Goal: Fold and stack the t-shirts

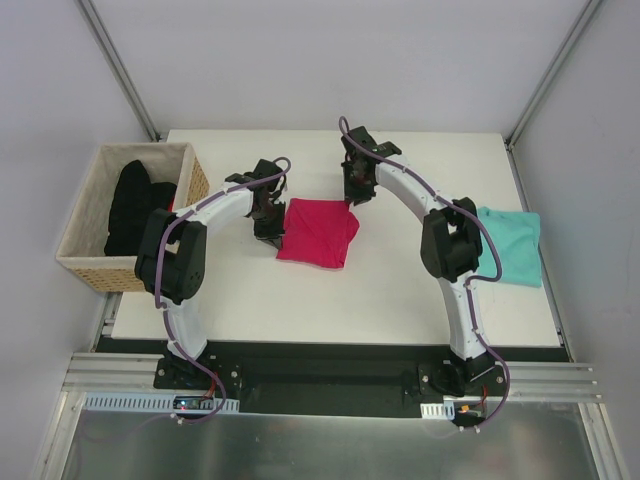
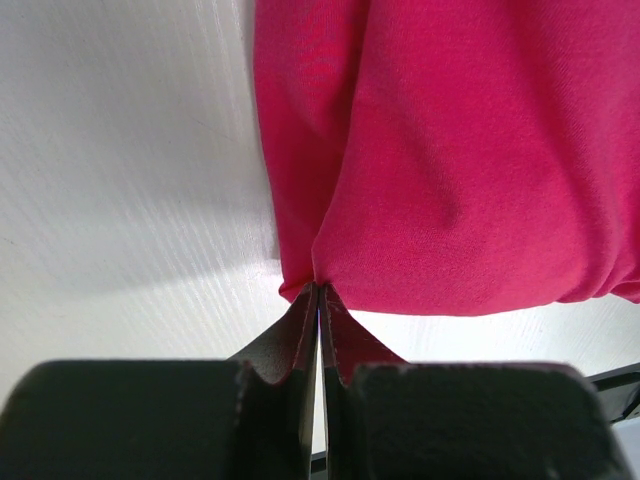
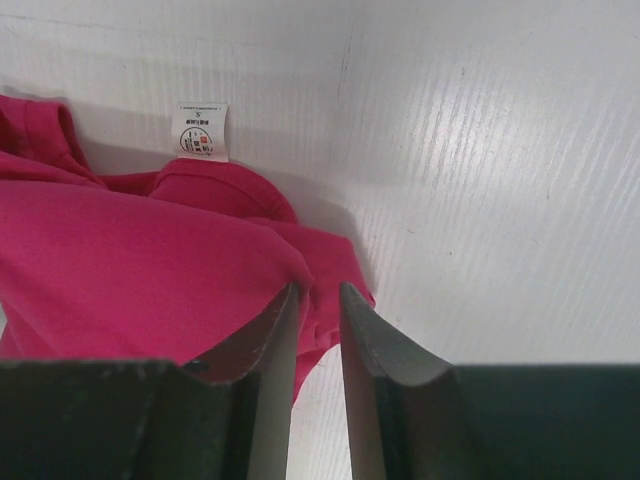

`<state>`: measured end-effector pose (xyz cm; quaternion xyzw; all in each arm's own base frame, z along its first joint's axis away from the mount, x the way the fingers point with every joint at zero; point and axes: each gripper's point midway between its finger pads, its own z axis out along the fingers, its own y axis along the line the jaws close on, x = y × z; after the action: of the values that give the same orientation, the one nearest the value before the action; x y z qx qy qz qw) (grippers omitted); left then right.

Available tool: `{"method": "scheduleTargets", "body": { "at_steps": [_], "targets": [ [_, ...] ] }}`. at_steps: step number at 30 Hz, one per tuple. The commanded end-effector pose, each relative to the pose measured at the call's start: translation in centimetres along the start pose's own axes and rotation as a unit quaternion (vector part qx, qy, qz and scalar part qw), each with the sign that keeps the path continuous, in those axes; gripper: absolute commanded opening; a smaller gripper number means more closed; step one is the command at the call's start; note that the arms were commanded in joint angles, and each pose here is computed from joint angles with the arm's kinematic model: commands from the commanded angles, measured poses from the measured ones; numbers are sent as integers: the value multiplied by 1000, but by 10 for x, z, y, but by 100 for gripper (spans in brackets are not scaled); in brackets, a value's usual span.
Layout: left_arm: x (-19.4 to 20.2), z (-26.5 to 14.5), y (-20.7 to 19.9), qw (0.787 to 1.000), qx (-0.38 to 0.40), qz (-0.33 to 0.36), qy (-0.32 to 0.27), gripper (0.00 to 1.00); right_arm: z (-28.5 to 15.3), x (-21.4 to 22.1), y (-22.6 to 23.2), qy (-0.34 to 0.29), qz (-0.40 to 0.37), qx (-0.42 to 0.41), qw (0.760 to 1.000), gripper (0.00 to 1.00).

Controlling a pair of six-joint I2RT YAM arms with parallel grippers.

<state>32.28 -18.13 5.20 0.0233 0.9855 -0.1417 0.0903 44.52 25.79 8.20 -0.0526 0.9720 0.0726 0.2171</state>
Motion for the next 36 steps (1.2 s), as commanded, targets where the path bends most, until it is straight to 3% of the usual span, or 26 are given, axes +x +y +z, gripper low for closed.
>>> {"method": "scheduleTargets", "body": {
  "at_steps": [1,10,12,17,36],
  "targets": [
    [-6,-4,1,1000,4,0,-8,0,-7,-5,9,-8,4,-16,1000,25],
    [-6,-4,2,1000,2,-1,-7,0,-4,-5,11,-4,3,-20,1000,27],
    [-6,-4,1,1000,2,0,-9,0,-4,-6,13,-4,3,-25,1000,22],
    [-6,-4,2,1000,2,-1,-8,0,-1,-6,16,0,3,-29,1000,1],
    [-7,-11,6,1000,-8,0,-22,0,-9,-22,6,-24,-1,-9,1000,1]
  ]
}}
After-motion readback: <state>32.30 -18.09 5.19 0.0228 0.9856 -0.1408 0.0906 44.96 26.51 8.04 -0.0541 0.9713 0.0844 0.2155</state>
